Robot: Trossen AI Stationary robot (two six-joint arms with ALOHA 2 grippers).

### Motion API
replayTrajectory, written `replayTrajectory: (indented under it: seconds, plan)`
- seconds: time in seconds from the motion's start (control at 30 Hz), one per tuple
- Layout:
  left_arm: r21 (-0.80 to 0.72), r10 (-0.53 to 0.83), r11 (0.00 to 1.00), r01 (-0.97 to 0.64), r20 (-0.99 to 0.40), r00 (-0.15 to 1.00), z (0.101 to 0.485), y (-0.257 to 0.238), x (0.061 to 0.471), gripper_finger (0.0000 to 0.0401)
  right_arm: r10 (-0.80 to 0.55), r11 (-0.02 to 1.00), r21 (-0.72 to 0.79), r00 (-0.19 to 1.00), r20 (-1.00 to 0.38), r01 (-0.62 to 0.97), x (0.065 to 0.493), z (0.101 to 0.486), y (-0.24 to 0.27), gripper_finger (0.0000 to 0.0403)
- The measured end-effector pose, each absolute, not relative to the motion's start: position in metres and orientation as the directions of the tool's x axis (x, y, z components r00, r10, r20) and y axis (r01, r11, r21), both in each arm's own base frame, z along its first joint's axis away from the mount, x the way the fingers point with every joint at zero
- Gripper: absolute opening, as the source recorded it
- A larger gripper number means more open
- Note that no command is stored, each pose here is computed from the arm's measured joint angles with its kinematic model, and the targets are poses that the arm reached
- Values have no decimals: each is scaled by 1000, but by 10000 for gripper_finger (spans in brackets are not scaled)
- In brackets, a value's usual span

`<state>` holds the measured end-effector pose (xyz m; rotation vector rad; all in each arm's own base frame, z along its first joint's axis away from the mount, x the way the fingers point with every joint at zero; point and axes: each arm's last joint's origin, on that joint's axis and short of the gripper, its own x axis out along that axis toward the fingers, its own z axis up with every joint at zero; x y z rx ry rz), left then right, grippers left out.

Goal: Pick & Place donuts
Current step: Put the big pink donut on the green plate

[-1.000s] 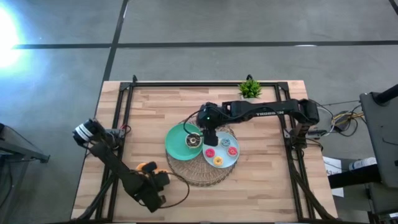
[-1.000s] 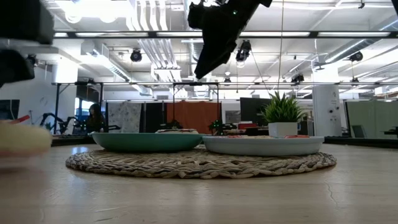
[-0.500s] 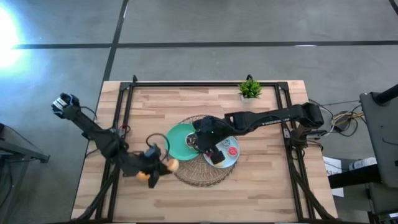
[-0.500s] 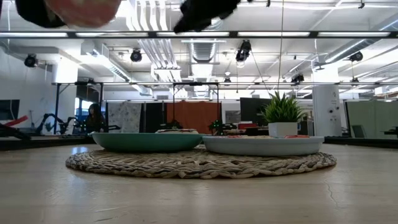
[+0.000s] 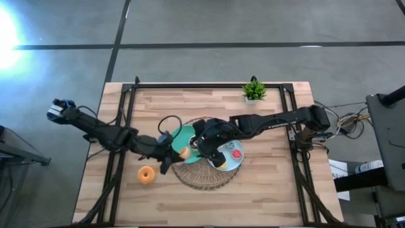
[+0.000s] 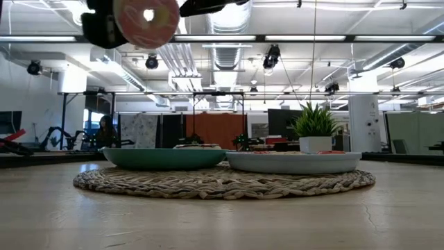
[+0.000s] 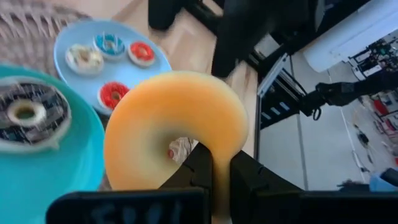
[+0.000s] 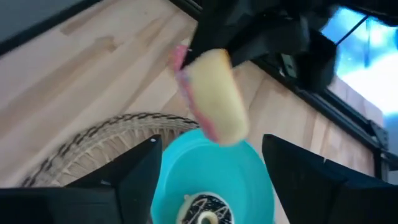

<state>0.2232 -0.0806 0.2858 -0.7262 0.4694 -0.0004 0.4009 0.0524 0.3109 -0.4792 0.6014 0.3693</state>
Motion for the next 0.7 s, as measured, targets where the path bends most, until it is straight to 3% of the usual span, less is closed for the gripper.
replayTrajectory:
  seconds: [0.23, 0.7]
  plan:
    - [-640, -167, 757, -134, -387, 907, 293, -72, 229, 0, 171, 801, -382, 787, -592, -461, 402, 313, 60, 276]
    - [-649, -181, 751, -123, -381, 907, 291, -74, 242, 0, 169, 797, -399, 801, -574, -454, 403, 315, 60, 210]
